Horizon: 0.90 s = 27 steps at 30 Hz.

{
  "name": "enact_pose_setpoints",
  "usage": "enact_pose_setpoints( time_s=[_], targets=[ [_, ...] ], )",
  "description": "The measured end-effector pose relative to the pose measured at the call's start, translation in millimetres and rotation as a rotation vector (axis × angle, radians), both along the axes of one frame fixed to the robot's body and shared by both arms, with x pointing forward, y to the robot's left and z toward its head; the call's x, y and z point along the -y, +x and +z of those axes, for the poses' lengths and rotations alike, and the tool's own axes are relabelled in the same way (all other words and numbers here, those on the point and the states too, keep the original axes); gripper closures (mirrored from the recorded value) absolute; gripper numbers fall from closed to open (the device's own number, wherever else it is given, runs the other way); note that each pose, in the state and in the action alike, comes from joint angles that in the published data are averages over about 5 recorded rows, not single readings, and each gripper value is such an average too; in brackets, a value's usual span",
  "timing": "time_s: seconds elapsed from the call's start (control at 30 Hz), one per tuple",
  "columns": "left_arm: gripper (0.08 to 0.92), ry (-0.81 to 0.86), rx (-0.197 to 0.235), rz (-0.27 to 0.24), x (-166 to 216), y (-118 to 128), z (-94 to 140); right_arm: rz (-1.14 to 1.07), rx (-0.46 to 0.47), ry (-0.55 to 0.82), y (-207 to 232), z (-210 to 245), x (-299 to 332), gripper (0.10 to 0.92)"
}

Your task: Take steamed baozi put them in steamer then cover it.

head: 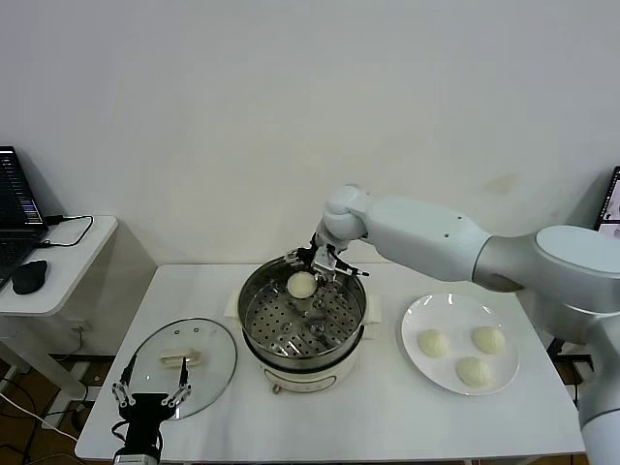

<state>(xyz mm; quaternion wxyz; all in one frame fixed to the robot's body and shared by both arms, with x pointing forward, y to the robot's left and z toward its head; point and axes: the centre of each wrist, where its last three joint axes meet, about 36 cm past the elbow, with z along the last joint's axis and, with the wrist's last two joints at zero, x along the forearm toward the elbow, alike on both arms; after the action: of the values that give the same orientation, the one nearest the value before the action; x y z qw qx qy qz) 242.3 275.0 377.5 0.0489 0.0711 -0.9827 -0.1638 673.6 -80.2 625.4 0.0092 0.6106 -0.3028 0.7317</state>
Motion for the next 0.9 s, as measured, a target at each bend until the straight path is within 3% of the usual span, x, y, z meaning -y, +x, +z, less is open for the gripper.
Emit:
enact_pose_setpoints(
  time_s=[0.37, 0.67, 0.9],
  targets=[
    [0.177, -0.004, 0.009, -0.013, -2.8, 3.1, 4.5, -0.533, -0.127, 0.086, -41.6, 41.3, 107.7, 0.200],
    [0.177, -0.004, 0.010, -0.020, -4.9, 4.3, 5.3, -0.790, -0.218, 0.058, -85.2, 22.5, 205.6, 0.200],
    [0.177, -0.005, 0.015, -0.018, -5.6, 6.9, 5.4, -0.890, -0.255, 0.041, -107.2, -12.5, 246.6, 0.200]
  ],
)
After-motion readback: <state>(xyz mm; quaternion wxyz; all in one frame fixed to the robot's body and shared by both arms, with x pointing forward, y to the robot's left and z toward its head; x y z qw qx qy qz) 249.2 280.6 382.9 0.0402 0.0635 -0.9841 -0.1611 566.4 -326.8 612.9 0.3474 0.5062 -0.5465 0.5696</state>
